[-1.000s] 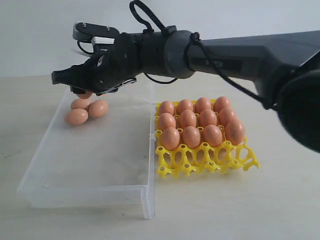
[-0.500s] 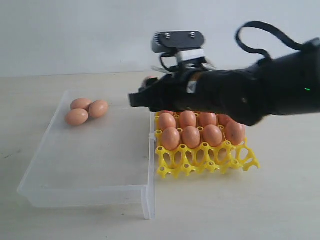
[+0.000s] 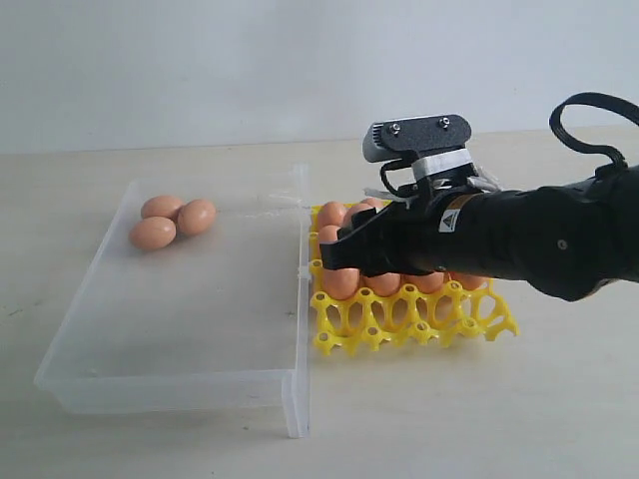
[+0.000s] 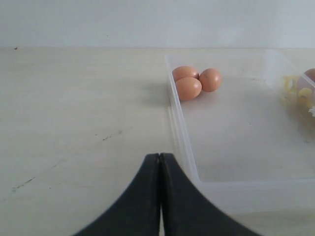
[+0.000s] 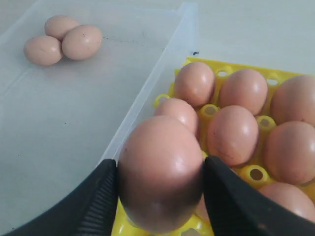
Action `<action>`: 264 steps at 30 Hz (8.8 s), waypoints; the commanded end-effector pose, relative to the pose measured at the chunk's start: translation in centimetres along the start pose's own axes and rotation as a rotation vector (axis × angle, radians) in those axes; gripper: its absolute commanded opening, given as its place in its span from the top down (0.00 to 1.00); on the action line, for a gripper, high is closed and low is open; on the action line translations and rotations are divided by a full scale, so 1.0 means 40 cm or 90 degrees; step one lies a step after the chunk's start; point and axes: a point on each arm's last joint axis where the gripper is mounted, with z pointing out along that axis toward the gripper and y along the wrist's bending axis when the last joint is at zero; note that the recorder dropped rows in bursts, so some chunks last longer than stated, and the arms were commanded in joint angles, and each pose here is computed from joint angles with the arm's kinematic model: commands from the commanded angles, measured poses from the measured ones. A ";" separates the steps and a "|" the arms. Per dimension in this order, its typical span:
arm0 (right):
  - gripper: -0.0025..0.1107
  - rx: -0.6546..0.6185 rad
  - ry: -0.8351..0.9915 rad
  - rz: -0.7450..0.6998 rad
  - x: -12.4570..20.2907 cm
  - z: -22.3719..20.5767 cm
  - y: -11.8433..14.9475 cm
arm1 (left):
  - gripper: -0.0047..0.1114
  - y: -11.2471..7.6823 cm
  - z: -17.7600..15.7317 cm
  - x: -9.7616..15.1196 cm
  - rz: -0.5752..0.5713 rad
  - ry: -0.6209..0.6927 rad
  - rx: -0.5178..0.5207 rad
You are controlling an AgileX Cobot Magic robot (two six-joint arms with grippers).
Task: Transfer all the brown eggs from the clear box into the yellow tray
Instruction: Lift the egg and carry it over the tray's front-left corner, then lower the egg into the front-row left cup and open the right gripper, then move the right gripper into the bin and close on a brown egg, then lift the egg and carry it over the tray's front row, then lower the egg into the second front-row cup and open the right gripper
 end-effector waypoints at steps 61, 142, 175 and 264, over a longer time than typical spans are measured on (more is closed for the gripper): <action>0.44 -0.012 0.016 -0.040 0.067 0.081 0.037 | 0.96 0.000 -0.002 -0.005 0.001 -0.009 0.000; 0.64 -0.169 0.149 0.178 -0.293 0.498 0.266 | 0.96 0.000 -0.002 -0.005 0.001 -0.009 0.000; 0.41 -0.092 0.115 0.274 -0.212 0.637 0.169 | 0.96 0.000 -0.002 -0.005 0.001 -0.009 0.000; 0.98 0.016 0.011 -0.011 0.075 0.025 -0.035 | 0.96 0.000 -0.002 -0.005 0.001 -0.009 0.000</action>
